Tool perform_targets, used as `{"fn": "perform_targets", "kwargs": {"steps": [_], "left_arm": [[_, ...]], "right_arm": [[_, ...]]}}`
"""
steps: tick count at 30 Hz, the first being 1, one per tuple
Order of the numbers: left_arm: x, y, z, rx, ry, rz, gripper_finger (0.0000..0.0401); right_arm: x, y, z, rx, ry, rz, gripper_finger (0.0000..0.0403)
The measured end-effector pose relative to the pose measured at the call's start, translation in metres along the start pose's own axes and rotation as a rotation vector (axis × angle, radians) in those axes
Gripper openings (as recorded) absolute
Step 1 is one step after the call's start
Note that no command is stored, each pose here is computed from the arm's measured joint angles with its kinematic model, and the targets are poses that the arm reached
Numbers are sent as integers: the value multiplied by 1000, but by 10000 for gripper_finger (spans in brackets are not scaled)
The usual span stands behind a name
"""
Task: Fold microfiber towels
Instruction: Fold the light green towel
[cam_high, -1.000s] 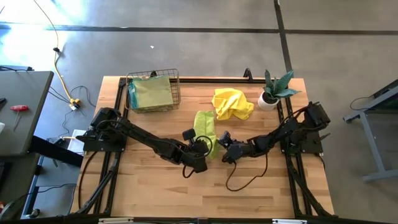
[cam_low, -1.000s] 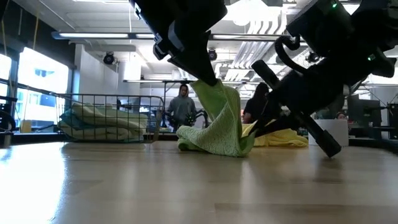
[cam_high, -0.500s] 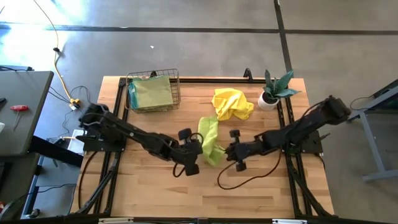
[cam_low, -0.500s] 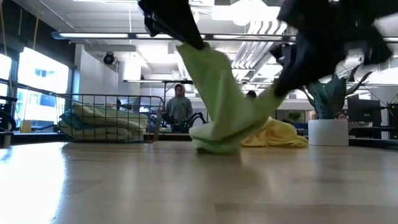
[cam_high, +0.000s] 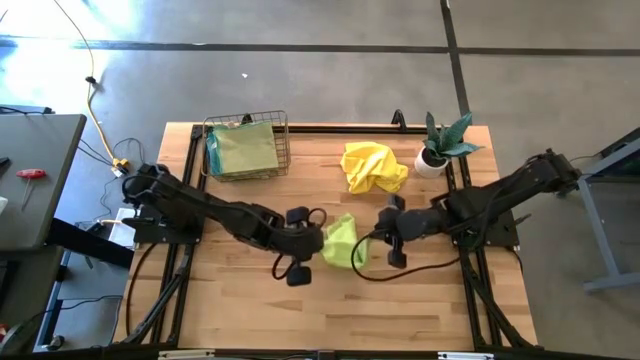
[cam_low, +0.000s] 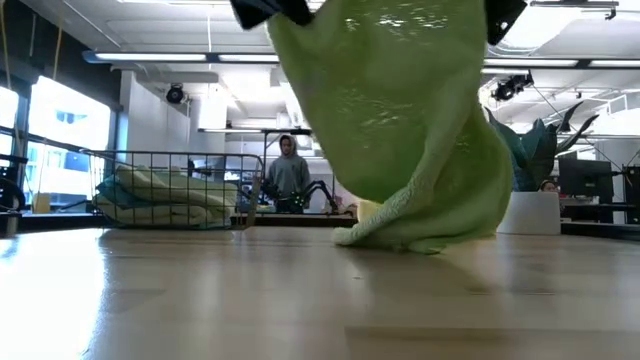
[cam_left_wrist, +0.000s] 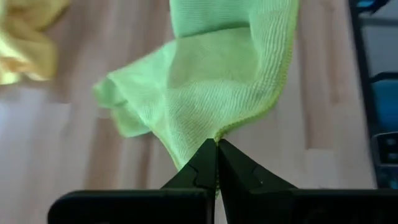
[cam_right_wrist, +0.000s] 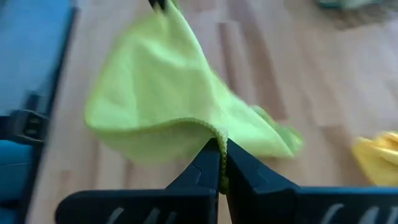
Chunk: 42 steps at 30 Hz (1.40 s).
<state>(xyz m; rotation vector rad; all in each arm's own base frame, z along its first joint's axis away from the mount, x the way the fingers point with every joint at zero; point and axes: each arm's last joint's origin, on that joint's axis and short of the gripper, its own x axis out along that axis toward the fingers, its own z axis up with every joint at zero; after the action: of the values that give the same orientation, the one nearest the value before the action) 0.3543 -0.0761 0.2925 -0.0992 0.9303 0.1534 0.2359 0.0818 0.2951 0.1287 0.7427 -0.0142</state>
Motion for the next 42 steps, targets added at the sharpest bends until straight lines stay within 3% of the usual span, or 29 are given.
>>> {"fn": "perform_targets", "kwargs": {"steps": [7, 19, 26, 29, 35, 42], "left_arm": [[-42, 8, 18, 29, 32, 163, 0], [-96, 16, 46, 39, -104, 321, 0], [-102, 17, 44, 50, -65, 281, 0], [-103, 21, 42, 63, -46, 355, 0], [-101, 42, 43, 95, -12, 496, 0], [-100, 68, 49, 133, 0, 666, 0]], "right_arm": [[-21, -7, 8, -14, 65, -184, 0], [-52, -16, 34, -146, 5, -394, 0], [-65, -18, 45, -134, -10, -390, 0], [-67, -22, 48, -180, -9, -410, 0], [-64, -43, 54, -274, 18, -578, 0], [-59, -71, 66, -332, 45, -679, 0]]}}
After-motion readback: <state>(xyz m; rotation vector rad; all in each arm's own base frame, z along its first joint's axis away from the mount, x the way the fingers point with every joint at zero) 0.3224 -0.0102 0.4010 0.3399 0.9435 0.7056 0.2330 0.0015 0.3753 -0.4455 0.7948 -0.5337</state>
